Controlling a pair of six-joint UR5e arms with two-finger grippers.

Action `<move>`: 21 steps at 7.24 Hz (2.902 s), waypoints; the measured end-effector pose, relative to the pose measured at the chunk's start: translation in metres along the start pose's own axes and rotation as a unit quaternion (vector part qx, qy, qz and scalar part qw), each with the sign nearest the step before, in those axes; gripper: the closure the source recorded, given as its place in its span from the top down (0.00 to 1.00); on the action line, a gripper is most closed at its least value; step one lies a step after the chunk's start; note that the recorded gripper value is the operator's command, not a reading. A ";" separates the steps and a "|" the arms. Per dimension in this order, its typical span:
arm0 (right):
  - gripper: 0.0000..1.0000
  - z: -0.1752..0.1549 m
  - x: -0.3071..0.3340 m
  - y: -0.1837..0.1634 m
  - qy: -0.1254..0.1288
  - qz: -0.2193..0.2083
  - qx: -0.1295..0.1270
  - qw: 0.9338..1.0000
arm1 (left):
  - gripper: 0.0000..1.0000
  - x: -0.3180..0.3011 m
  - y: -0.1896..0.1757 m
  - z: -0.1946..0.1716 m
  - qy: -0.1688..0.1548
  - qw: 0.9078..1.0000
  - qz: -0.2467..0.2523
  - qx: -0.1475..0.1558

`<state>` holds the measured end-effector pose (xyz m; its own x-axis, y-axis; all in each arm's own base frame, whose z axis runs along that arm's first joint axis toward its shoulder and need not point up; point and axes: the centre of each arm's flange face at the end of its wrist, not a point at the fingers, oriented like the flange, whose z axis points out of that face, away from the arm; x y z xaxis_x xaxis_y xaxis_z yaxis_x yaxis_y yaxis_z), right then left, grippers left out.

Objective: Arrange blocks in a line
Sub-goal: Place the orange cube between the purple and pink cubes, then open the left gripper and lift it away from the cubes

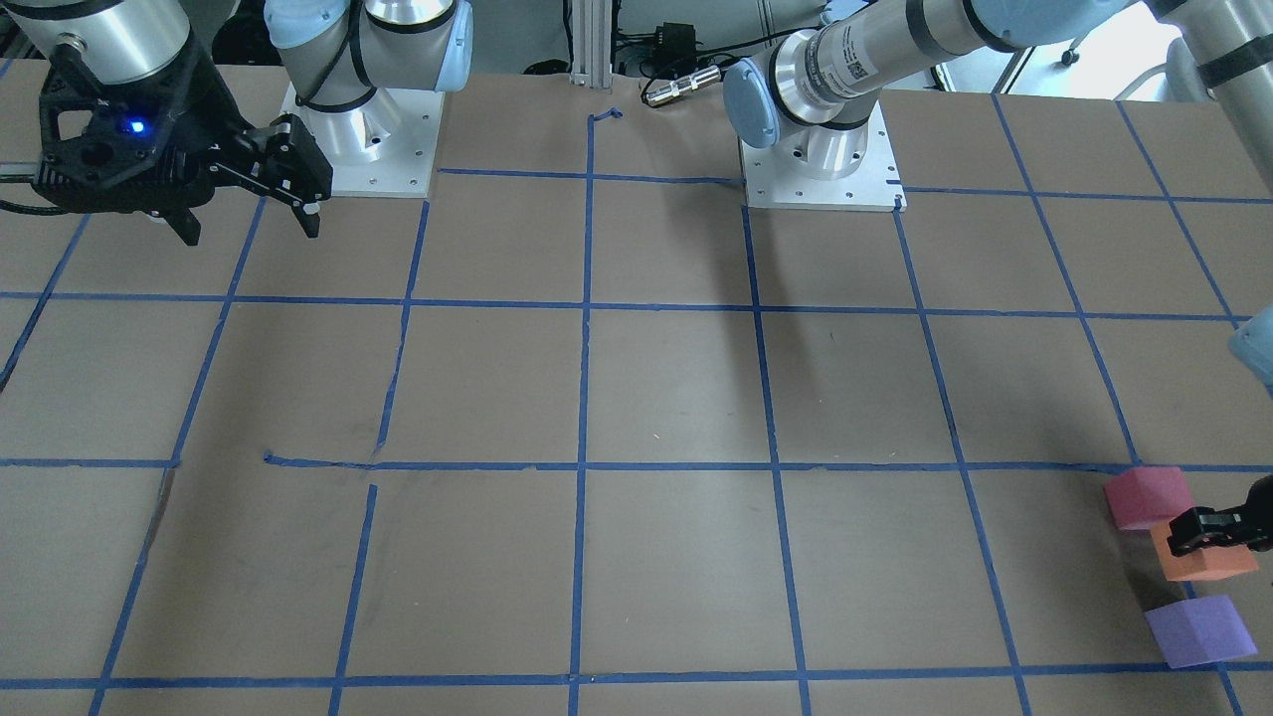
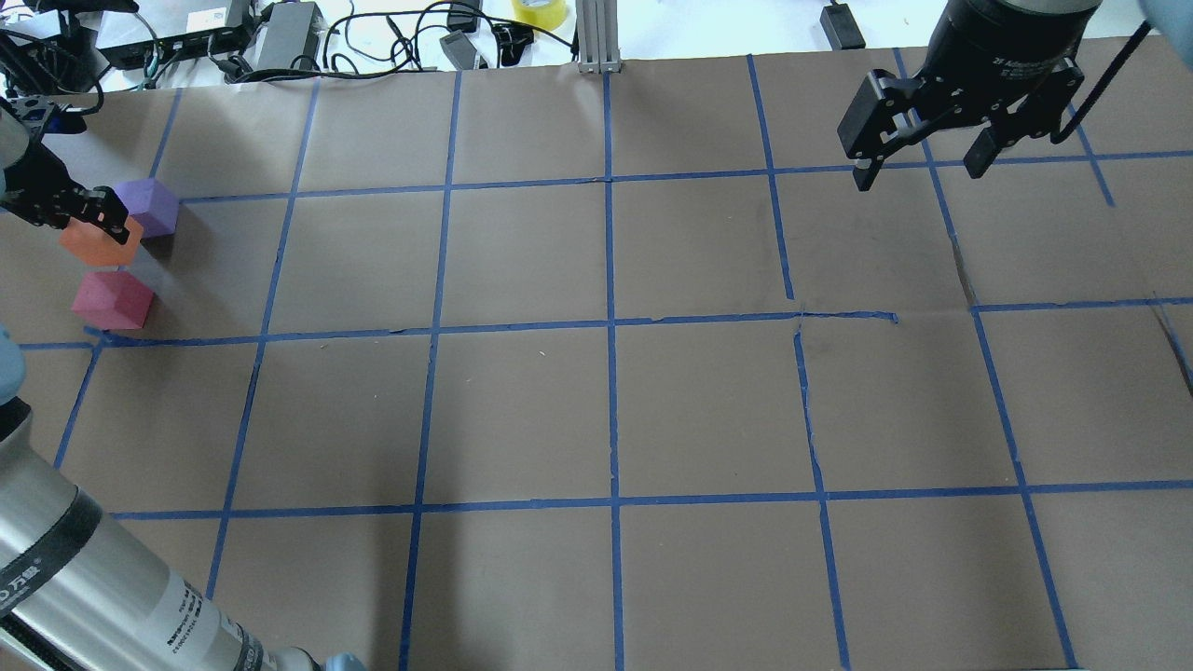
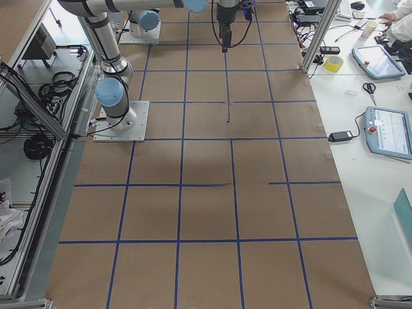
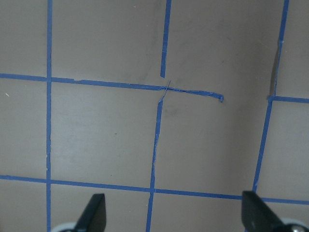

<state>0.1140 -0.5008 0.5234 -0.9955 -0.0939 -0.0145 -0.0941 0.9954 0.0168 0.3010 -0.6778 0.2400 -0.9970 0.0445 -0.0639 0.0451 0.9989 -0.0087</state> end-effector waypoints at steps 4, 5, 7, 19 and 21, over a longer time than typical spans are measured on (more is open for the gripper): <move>1.00 0.000 0.000 0.000 -0.001 0.000 0.000 1.000 | 0.00 -0.001 -0.005 0.033 0.007 1.000 0.000 -0.009; 1.00 0.001 -0.001 0.000 -0.002 0.000 0.000 1.000 | 0.01 -0.002 -0.005 0.037 0.005 1.000 0.001 -0.007; 1.00 0.001 -0.001 -0.001 -0.003 0.000 -0.001 1.000 | 1.00 -0.002 -0.006 0.041 0.002 1.000 0.000 -0.002; 1.00 -0.002 0.000 0.000 0.001 -0.001 0.004 1.000 | 1.00 0.211 0.086 -0.283 0.019 0.998 0.030 0.042; 1.00 -0.002 0.000 0.000 0.001 0.000 0.004 1.000 | 1.00 0.321 0.117 -0.320 0.028 0.999 -0.027 0.033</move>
<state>0.1140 -0.5010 0.5251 -0.9954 -0.0949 -0.0122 -0.0950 0.9954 0.0081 -0.0338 -0.5432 0.5378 -1.0000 -0.0061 -0.0059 -0.0056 0.9970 -0.0768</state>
